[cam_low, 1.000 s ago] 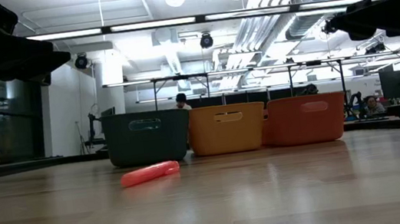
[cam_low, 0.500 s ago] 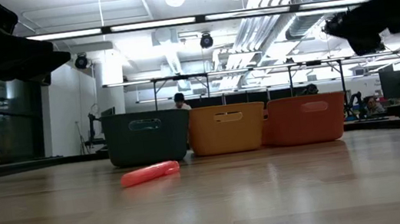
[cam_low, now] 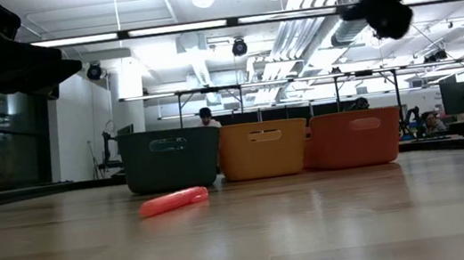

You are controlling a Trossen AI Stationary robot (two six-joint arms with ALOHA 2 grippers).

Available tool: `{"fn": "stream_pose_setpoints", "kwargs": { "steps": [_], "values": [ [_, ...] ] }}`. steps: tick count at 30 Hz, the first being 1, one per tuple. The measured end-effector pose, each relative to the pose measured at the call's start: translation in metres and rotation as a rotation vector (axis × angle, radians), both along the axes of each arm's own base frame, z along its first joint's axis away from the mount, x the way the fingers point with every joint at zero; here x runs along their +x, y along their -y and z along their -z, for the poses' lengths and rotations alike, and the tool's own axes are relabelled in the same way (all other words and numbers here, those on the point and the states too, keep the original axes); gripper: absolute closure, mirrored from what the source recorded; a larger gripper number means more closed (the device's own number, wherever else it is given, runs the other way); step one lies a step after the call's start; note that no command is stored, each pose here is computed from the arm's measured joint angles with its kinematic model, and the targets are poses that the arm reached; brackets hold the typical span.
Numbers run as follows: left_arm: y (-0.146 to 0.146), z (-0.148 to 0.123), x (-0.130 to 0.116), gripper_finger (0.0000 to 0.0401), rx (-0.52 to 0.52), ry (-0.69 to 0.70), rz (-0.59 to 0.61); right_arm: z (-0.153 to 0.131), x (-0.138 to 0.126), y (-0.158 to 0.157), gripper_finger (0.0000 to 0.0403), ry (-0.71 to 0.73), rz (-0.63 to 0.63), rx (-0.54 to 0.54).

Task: Pick & Place Markers
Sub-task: Put the orange pen into the orange bin

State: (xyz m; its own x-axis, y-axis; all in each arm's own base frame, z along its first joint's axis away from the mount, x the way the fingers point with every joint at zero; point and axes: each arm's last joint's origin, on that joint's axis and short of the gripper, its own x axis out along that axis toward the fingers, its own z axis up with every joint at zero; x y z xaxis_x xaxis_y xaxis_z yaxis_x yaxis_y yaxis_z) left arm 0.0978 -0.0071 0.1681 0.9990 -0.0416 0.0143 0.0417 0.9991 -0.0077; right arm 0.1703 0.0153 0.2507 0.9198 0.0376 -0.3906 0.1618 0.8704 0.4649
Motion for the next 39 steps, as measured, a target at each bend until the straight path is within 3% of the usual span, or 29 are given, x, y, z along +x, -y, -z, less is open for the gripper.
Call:
{"fn": "stream_pose_setpoints", "kwargs": {
  "steps": [9, 13, 19, 25, 31, 39],
  "values": [
    [0.0, 0.0, 0.0, 0.0204, 0.0, 0.0, 0.0, -0.032, 0.079, -0.018, 0.0236, -0.165, 0.11, 0.274],
    [0.0, 0.0, 0.0, 0.0204, 0.0, 0.0, 0.0, -0.04, 0.114, -0.032, 0.0236, -0.191, 0.113, 0.338],
    [0.0, 0.0, 0.0, 0.0204, 0.0, 0.0, 0.0, -0.04, 0.158, -0.049, 0.0236, -0.231, 0.152, 0.433],
    [0.0, 0.0, 0.0, 0.0204, 0.0, 0.0, -0.001, -0.021, 0.188, -0.059, 0.0236, -0.253, 0.362, 0.559],
    [0.0, 0.0, 0.0, 0.0204, 0.0, 0.0, -0.001, 0.008, 0.201, -0.08, 0.0236, -0.371, 0.518, 0.601],
    [0.0, 0.0, 0.0, 0.0204, 0.0, 0.0, 0.0, 0.0, 0.222, -0.092, 0.0236, -0.479, 0.375, 0.494]
  ]
}}
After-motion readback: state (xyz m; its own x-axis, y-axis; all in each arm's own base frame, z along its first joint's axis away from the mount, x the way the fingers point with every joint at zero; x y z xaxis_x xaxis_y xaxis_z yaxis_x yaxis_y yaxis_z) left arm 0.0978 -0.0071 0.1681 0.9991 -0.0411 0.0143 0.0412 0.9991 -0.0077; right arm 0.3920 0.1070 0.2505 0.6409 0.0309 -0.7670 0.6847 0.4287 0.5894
